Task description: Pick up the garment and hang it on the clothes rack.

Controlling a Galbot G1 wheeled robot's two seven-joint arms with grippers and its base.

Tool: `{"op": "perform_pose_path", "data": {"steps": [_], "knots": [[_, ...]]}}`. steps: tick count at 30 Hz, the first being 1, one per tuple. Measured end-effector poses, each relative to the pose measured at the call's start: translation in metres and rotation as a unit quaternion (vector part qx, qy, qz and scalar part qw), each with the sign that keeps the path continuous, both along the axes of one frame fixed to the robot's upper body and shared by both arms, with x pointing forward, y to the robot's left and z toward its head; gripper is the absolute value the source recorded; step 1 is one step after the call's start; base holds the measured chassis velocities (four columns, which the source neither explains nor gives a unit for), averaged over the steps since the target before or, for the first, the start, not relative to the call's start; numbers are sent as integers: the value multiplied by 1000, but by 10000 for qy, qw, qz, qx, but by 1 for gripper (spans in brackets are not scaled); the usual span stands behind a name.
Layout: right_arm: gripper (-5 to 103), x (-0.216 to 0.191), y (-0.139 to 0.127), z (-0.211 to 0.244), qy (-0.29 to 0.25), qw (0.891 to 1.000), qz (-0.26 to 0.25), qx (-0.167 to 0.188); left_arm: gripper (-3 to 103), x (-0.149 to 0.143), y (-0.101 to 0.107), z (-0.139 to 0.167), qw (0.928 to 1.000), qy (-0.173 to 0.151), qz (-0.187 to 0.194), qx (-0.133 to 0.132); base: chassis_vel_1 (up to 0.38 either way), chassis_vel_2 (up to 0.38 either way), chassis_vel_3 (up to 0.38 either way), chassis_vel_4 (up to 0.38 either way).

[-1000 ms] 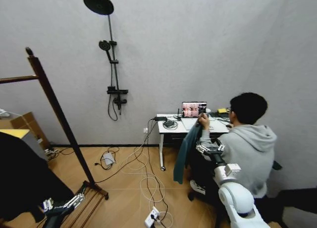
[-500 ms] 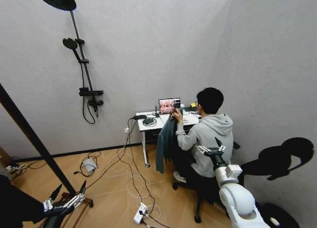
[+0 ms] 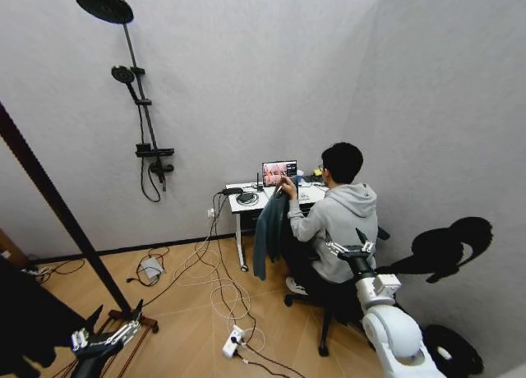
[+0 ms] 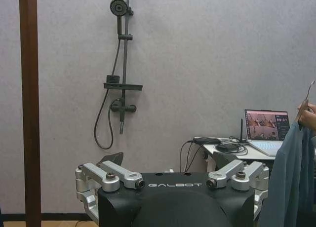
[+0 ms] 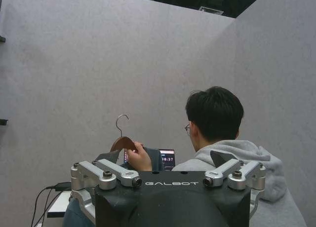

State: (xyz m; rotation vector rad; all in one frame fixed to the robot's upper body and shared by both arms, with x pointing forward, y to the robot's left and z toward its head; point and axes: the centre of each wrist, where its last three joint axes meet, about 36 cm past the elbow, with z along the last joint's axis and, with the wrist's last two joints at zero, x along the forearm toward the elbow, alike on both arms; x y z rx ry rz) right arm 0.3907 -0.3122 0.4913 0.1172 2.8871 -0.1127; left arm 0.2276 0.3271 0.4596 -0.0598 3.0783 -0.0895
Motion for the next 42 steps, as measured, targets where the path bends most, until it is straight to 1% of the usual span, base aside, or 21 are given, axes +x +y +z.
{"op": "perform_pose_path", "data": {"steps": [29,35,42], "knots": [[100,4,0,-2,13,10000,18,-11,100,0,0,0,10000,0,0,0,101,-83,-75,96],[100,3,2,-4,39,10000,37,0,100,0,0,0,10000,0,0,0,153,-173,-175,150],[100,4,2,-5,20,10000,40,3,100,0,0,0,10000,0,1,0,268,-260,-246,251]]}}
